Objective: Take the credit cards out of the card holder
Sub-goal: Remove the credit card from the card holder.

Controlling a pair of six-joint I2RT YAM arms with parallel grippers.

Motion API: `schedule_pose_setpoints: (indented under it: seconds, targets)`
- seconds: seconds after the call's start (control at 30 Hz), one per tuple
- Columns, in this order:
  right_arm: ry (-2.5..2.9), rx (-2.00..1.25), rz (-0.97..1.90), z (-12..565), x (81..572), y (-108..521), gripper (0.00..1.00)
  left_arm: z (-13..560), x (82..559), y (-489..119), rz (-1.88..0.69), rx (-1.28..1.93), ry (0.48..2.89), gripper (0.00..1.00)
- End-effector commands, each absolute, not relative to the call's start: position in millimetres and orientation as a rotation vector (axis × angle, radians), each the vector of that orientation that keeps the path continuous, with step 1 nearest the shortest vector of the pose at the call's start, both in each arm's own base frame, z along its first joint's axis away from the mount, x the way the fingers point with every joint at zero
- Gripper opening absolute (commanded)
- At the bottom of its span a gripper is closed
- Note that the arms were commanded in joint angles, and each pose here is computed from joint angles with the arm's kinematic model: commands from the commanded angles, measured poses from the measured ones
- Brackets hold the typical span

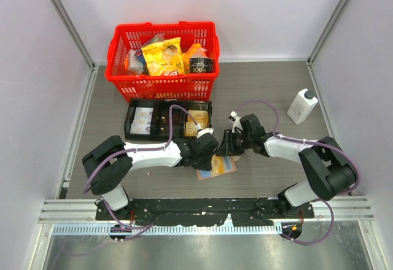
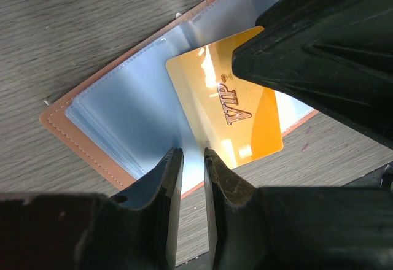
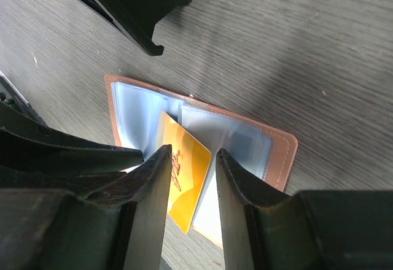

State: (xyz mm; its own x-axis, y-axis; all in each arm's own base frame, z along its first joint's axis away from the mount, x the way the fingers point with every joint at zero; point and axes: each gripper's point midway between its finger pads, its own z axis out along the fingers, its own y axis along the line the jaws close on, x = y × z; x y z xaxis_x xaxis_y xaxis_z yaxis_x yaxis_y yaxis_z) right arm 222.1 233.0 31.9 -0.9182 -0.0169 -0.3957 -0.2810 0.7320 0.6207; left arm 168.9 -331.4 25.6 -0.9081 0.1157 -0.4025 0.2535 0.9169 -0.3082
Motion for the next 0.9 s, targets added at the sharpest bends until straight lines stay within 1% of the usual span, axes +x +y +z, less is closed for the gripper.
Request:
schedule_pose_setpoints:
  seconds: [0.0, 0.03, 0.13, 0.17, 0.3, 0.33, 0.37, 0.43, 0.57, 0.77, 0.87]
  targets:
    - [2.529, -0.272, 1.044, 35, 231, 241, 0.4, -9, 154, -297, -0.327, 0.305, 2.784, 0.25]
    - [2.538, -0.275, 1.049, 33, 229, 242, 0.39, -11, 153, -297, -0.325, 0.308, 2.787, 0.25]
    - [2.546, -0.285, 1.053, 29, 227, 242, 0.34, -10, 154, -297, -0.328, 0.306, 2.785, 0.25]
    - [2.548, -0.288, 1.051, 28, 227, 241, 0.29, -9, 153, -298, -0.332, 0.308, 2.785, 0.25]
    - [2.542, -0.288, 1.045, 30, 227, 239, 0.13, -7, 154, -297, -0.335, 0.304, 2.779, 0.25]
    - [2.541, -0.287, 1.042, 30, 227, 238, 0.1, -5, 154, -298, -0.341, 0.305, 2.776, 0.25]
    - [2.533, -0.278, 1.042, 33, 229, 236, 0.05, -4, 154, -298, -0.345, 0.303, 2.774, 0.25]
    - [2.526, -0.271, 1.038, 36, 228, 233, 0.01, 0, 155, -300, -0.367, 0.291, 2.761, 0.25]
    - [2.5, -0.263, 1.011, 47, 230, 226, 0.01, 16, 161, -307, -0.426, 0.254, 2.716, 0.27]
    - [2.471, -0.213, 0.899, 67, 232, 209, 0.01, 55, 176, -319, -0.517, 0.197, 2.604, 0.29]
    - [2.415, -0.172, 0.815, 86, 239, 197, 0.01, 77, 183, -322, -0.567, 0.161, 2.553, 0.32]
